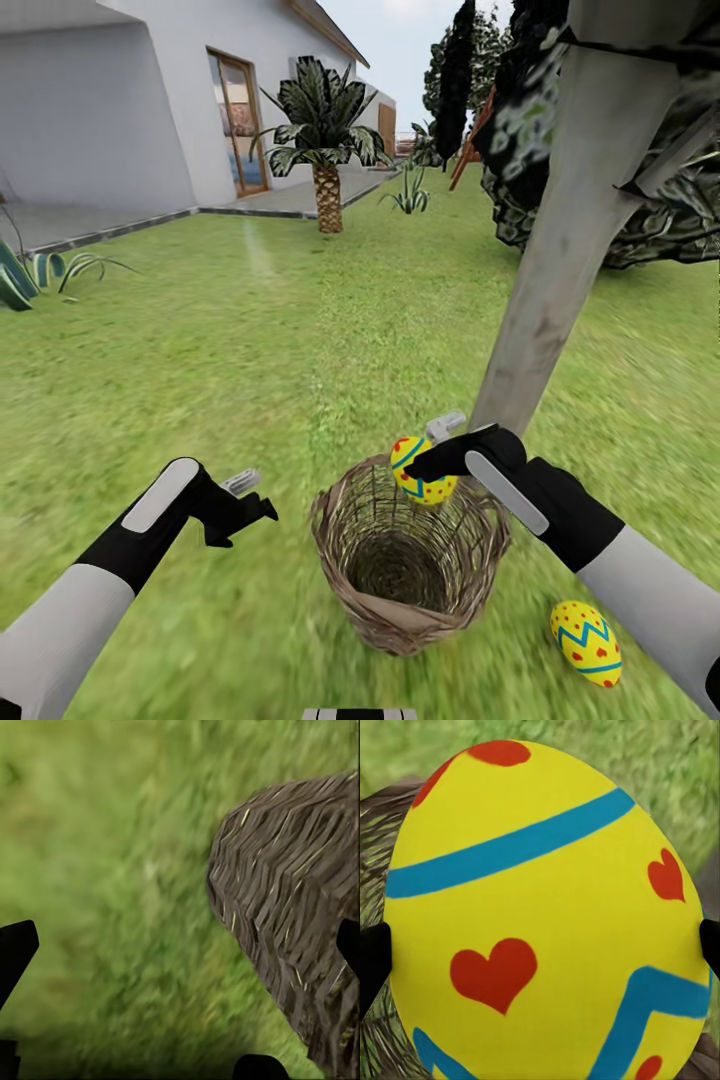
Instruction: Take the three Easter eggs out of the wicker basket on the lawn in the garden, then place them on the lawn next to a single tree (choose any tree) so that all three eggs are next to the same tree and none are left in the basket.
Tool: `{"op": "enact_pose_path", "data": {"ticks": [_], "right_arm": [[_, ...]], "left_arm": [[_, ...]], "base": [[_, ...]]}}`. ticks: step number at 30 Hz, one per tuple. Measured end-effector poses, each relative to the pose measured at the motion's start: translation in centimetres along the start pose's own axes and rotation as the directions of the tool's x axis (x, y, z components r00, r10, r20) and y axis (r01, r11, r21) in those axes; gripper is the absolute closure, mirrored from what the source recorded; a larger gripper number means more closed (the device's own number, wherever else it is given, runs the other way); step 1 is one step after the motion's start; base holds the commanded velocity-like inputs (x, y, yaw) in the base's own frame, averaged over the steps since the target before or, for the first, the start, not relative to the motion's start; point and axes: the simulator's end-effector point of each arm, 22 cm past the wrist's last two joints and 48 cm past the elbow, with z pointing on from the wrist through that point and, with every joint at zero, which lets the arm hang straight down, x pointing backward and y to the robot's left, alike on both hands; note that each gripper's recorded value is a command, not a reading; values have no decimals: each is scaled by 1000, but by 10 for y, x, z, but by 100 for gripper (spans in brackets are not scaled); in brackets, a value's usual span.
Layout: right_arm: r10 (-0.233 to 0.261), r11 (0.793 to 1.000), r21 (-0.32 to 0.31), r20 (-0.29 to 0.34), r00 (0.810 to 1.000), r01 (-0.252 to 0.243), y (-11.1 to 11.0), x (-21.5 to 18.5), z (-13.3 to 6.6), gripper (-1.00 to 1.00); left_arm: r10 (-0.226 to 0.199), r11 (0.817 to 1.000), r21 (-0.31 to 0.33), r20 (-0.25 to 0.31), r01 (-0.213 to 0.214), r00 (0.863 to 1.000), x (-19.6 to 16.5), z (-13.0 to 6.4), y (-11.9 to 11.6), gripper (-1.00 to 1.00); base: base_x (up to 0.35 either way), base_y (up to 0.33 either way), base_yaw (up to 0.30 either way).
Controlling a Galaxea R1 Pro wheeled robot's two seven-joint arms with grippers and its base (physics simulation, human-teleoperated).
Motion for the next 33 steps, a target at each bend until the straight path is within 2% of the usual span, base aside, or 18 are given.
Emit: {"op": "enact_pose_path", "data": {"ticks": [4, 14, 21, 27, 33], "right_arm": [[-1, 1000, -2, 12, 1000, 1, 2, -6, -8, 100], [-17, 1000, 27, 48, 999, 16, -2, -21, -30, 100], [-19, 999, 31, 61, 998, 17, -4, -32, -44, 100], [-18, 999, 30, 59, 998, 16, -5, -42, -53, 100], [-18, 999, 41, 55, 998, 16, -12, -51, -63, 100]], "left_arm": [[3, 1000, 7, 14, -4, 1000, -2, -8, -3, -100], [2, 1000, 28, 50, -4, 999, -8, -31, -11, -100], [3, 999, 36, 64, -6, 998, -12, -46, -16, -100], [3, 999, 37, 67, -5, 998, -17, -60, -22, -100], [3, 999, 38, 68, -6, 998, -20, -74, -28, -100]], "base": [[-52, 0, 0], [-310, 0, 0], [-44, 0, -5], [0, 0, -234], [-170, 0, -270]]}}
